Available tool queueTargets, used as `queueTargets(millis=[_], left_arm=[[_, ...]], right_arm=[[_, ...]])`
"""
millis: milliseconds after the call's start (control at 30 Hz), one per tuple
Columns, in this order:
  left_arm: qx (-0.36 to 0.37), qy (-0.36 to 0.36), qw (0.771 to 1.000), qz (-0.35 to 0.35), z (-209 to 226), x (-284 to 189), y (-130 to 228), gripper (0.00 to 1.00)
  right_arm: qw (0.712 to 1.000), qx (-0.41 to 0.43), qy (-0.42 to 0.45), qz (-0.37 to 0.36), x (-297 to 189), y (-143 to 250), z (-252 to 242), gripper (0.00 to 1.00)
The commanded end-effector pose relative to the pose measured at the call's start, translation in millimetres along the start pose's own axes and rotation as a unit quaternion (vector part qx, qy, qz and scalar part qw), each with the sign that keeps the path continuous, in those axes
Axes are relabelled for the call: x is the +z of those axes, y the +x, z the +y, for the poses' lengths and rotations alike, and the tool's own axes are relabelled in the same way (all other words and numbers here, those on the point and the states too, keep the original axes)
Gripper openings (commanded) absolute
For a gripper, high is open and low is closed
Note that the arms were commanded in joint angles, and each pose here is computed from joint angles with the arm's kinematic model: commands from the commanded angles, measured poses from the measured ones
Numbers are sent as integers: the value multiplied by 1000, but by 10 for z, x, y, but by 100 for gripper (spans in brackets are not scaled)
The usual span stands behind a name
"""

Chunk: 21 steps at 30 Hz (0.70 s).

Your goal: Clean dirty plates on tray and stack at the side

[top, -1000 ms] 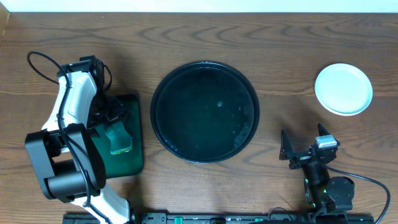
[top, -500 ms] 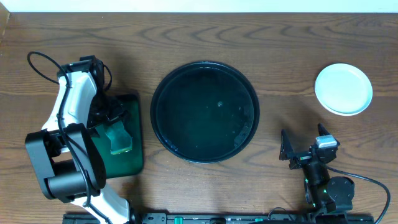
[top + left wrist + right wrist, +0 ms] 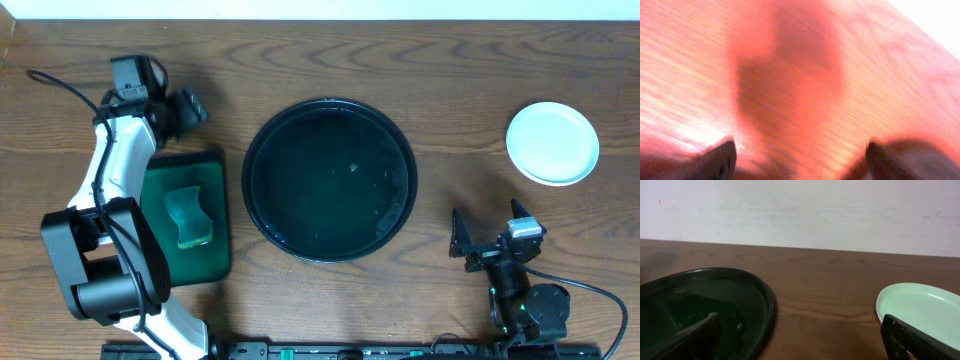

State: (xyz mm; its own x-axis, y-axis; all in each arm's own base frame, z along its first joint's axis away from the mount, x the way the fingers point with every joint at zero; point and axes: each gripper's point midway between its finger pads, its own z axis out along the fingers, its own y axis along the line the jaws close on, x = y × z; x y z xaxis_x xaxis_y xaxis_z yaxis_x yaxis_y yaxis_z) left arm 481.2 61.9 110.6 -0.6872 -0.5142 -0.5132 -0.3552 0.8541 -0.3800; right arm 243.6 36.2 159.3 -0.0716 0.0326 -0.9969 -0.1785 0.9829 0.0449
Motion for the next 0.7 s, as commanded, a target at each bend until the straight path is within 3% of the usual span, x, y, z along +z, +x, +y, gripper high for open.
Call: queueTargets(millis=[0,133,267,667], left_arm=[[34,176,982,-61,-713,-154,-363,83],[46,283,940,-183,-1194,-557,-941,83],[76,332,898,-277,-1452,-1071,-1281,83],[204,347,800,-445,-1877,-2881,-1429,83]], right_arm=[[1000,-4,1,0,-3,3,-10,99],[1000,-4,1,0,-3,3,-10,99],[1000,-4,1,0,-3,3,-10,99],[1000,-4,1,0,-3,3,-10,99]])
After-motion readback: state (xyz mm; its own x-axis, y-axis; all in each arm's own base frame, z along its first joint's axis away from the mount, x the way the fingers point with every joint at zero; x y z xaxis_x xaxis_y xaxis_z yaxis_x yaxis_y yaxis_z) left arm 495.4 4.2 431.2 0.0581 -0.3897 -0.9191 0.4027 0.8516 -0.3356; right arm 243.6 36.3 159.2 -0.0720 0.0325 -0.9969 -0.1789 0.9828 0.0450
